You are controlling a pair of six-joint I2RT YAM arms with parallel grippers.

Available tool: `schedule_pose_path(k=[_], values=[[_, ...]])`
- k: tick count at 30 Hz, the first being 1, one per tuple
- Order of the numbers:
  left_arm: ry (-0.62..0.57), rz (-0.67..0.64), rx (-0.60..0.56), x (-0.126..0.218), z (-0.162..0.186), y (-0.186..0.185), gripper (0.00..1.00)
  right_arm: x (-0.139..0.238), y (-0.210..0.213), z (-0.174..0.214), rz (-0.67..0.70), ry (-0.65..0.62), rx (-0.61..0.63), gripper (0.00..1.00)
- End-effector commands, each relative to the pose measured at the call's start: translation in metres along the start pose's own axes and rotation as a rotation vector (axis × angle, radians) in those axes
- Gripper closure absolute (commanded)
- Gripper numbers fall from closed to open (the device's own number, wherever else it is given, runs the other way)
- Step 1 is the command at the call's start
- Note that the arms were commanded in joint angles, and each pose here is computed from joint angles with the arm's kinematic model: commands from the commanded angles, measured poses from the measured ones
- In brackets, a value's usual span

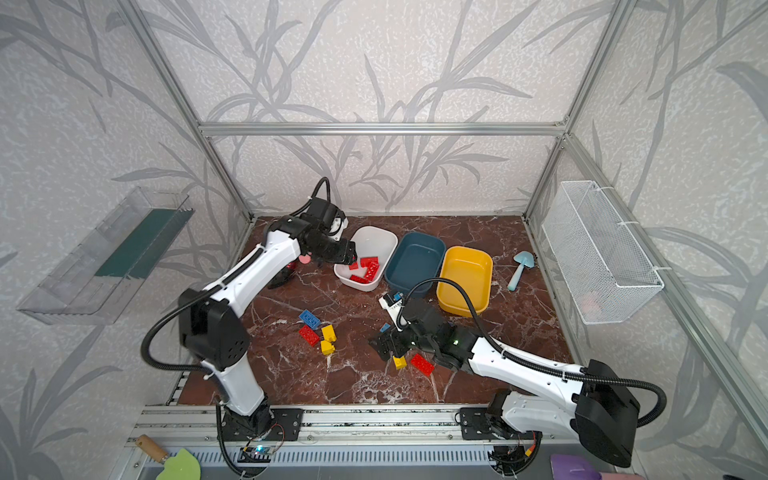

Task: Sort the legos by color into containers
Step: 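Withdraw the left arm while the right gripper reaches to a red brick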

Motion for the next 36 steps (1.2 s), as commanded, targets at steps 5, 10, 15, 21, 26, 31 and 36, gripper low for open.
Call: schedule_pose_path(k=[5, 10, 15, 21, 26, 31, 36], values=[[-0.37, -0.017, 0.034, 0.117, 0.037, 0.029, 0.21, -0.031, 0.028, -0.02, -0.021, 0.177, 0.164, 0.02], [-0.558, 0.003, 0.069, 0.172, 0.079, 0.052, 0.16, -0.064, 0.054, -0.035, -0.059, 0.254, 0.224, 0.04], [-0.685, 0.011, 0.118, 0.198, 0.121, 0.077, 0.1, -0.106, 0.084, -0.037, -0.09, 0.364, 0.28, 0.08], [-0.777, -0.005, 0.136, 0.215, 0.16, 0.101, 0.04, -0.146, 0.109, -0.03, -0.119, 0.476, 0.295, 0.12], [-0.82, 0.025, 0.152, 0.215, 0.182, 0.111, 0.02, -0.171, 0.111, -0.027, -0.101, 0.505, 0.268, 0.14], [-0.817, 0.024, 0.139, 0.207, 0.189, 0.115, 0.01, -0.191, 0.111, -0.027, -0.082, 0.517, 0.265, 0.16], [-0.783, 0.028, 0.123, 0.202, 0.187, 0.112, 0.01, -0.21, 0.11, -0.026, -0.054, 0.536, 0.269, 0.23]])
Point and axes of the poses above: each gripper's point midway between its finger pads, its own x axis back along the fingers, its own y axis along the line the jaws close on, z = x × y, the point moved 5 cm from there along x, back along the fingers, and after that the axes turned 12 degrees about x, right-handed, at the moved point
